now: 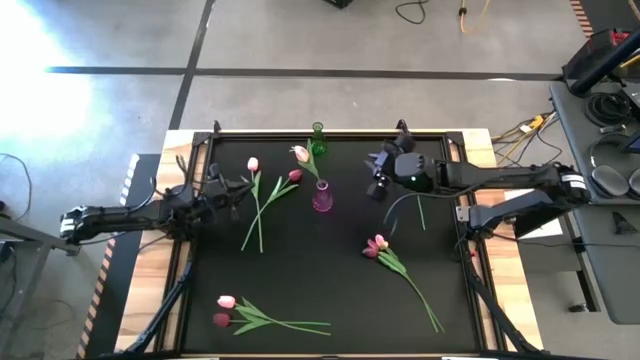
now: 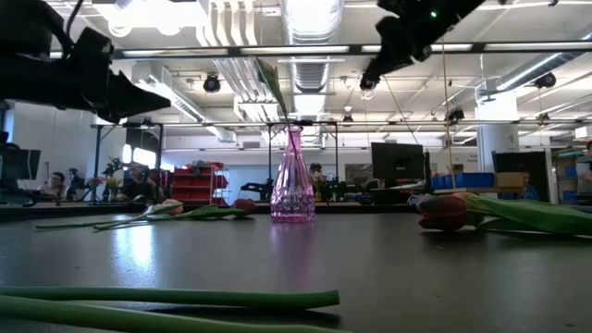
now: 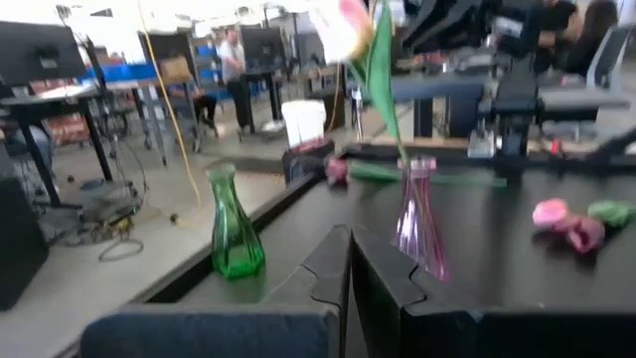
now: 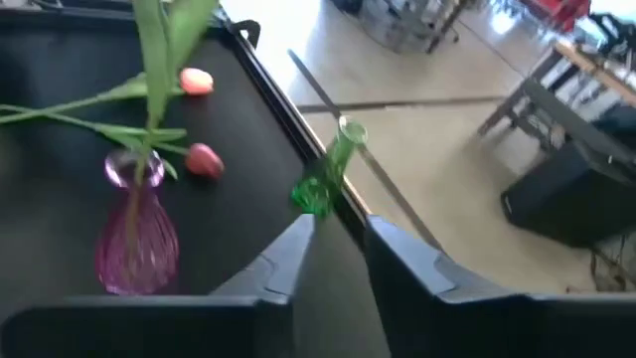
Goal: Sort flowers into vase by color
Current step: Put the red flower into the green vase
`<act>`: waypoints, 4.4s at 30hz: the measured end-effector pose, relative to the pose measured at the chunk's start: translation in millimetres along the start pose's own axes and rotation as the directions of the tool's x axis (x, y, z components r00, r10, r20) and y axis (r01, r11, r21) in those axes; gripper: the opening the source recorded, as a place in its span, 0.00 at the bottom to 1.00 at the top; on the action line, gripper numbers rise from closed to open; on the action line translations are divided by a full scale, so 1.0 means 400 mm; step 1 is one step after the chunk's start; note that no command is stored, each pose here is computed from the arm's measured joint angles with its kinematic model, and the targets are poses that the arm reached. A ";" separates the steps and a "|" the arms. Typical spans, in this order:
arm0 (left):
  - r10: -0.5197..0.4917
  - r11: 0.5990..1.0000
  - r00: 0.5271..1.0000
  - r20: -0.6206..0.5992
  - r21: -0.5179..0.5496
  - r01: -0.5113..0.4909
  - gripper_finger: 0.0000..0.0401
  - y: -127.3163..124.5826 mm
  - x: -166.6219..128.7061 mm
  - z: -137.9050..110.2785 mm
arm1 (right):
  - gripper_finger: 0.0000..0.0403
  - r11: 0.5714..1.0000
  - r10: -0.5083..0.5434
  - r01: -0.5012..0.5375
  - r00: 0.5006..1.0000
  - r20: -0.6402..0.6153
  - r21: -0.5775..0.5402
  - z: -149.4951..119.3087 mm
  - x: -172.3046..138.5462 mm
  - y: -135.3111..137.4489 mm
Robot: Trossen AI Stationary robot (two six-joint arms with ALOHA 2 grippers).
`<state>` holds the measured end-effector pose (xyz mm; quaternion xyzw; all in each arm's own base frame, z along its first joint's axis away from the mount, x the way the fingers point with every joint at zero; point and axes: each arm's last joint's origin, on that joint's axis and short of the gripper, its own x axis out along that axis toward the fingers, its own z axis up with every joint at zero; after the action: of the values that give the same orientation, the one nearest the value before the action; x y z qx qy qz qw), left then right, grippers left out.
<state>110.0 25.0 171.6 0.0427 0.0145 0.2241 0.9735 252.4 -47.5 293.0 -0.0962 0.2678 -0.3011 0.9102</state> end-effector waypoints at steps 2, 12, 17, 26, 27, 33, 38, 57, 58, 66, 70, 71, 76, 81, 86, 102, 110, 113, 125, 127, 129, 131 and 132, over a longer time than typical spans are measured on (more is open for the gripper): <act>-0.005 1.000 0.999 -0.050 -0.007 0.005 0.00 -0.002 0.007 0.002 | 0.10 1.000 -0.002 0.002 1.000 -0.019 0.007 -0.036 -0.006 -0.002; 0.010 1.000 0.921 -0.390 0.009 -0.007 0.00 -0.014 0.082 0.042 | 0.03 0.996 -0.025 0.021 0.999 0.041 0.082 -0.169 -0.026 -0.002; 0.039 0.999 0.845 -0.533 0.020 -0.033 0.00 -0.017 0.136 0.037 | 0.03 0.995 -0.025 0.020 0.998 0.052 0.098 -0.190 -0.038 -0.007; -0.031 0.997 0.714 -0.699 0.033 0.076 0.11 -0.045 0.244 0.018 | 0.03 0.994 -0.025 0.019 0.998 0.050 0.108 -0.197 -0.039 -0.006; -0.025 0.996 0.694 -0.720 0.038 0.076 0.14 -0.046 0.255 0.013 | 0.03 0.994 -0.025 0.019 0.998 0.050 0.107 -0.197 -0.038 -0.006; 0.047 0.996 0.598 -0.800 0.086 0.037 0.33 -0.022 0.300 -0.032 | 0.03 0.994 -0.023 0.018 0.999 0.046 0.104 -0.198 -0.038 -0.006; 0.031 0.999 0.578 -0.815 0.038 0.000 0.45 0.023 0.315 -0.058 | 0.03 0.995 -0.022 0.017 0.999 0.045 0.101 -0.199 -0.038 -0.005; -0.054 0.998 0.505 -0.861 -0.059 0.006 0.28 0.047 0.368 -0.131 | 0.03 0.994 -0.022 0.017 0.999 0.044 0.108 -0.199 -0.037 -0.005; -0.063 0.998 0.508 -0.859 -0.065 0.013 0.23 0.047 0.368 -0.129 | 0.03 0.994 -0.022 0.017 0.999 0.044 0.108 -0.199 -0.037 -0.005; -0.035 0.999 0.558 -0.829 -0.044 -0.003 0.03 0.058 0.360 -0.094 | 0.03 0.994 -0.022 0.017 0.999 0.044 0.108 -0.199 -0.037 -0.005; -0.021 0.998 0.647 -0.762 -0.054 -0.031 0.01 0.075 0.363 -0.050 | 0.03 0.994 -0.022 0.017 0.999 0.044 0.108 -0.199 -0.037 -0.005; -0.012 0.997 0.676 -0.737 -0.057 -0.045 0.01 0.082 0.364 -0.037 | 0.03 0.994 -0.022 0.017 0.999 0.044 0.108 -0.199 -0.037 -0.005; 0.054 0.991 0.846 -0.530 -0.077 -0.112 0.01 0.126 0.372 0.044 | 0.03 0.994 -0.022 0.017 0.999 0.044 0.108 -0.199 -0.037 -0.005; 0.116 0.982 0.936 -0.331 -0.105 -0.159 0.00 0.167 0.371 0.109 | 0.03 0.994 -0.022 0.017 0.999 0.046 0.108 -0.199 -0.038 -0.005; 0.155 0.977 0.981 -0.120 -0.128 -0.170 0.00 0.185 0.381 0.159 | 0.03 0.994 -0.023 0.018 0.999 0.048 0.106 -0.198 -0.037 -0.005; 0.221 0.975 0.911 0.349 -0.044 -0.220 0.00 0.271 0.508 0.209 | 0.03 0.995 -0.025 0.019 0.998 0.065 0.099 -0.194 -0.038 -0.006; 0.190 0.979 0.890 0.416 -0.009 -0.204 0.00 0.335 0.624 0.253 | 0.03 0.995 -0.027 0.020 0.997 0.071 0.099 -0.192 -0.038 -0.006; 0.196 0.977 0.877 0.438 -0.008 -0.214 0.00 0.351 0.647 0.267 | 0.03 0.995 -0.027 0.020 0.997 0.071 0.100 -0.192 -0.038 -0.006; 0.185 0.977 0.865 0.466 0.004 -0.212 0.00 0.385 0.696 0.277 | 0.03 0.995 -0.028 0.020 0.997 0.071 0.100 -0.192 -0.038 -0.006; 0.187 0.977 0.869 0.459 0.004 -0.213 0.00 0.389 0.705 0.267 | 0.03 0.995 -0.028 0.020 0.997 0.072 0.100 -0.192 -0.038 -0.006; 0.185 0.978 0.872 0.454 0.003 -0.209 0.00 0.392 0.715 0.255 | 0.03 0.995 -0.027 0.020 0.997 0.073 0.100 -0.192 -0.038 -0.006; 0.174 0.981 0.876 0.449 0.003 -0.196 0.00 0.394 0.723 0.244 | 0.03 0.995 -0.028 0.021 0.997 0.073 0.100 -0.191 -0.038 -0.006; 0.167 0.982 0.878 0.448 0.005 -0.190 0.00 0.394 0.727 0.240 | 0.03 0.995 -0.028 0.020 0.997 0.074 0.101 -0.191 -0.038 -0.006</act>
<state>307.4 285.9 278.6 0.1177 -0.2073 0.2967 0.9247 199.3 -41.5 236.2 -0.0651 0.2168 -0.3212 0.9196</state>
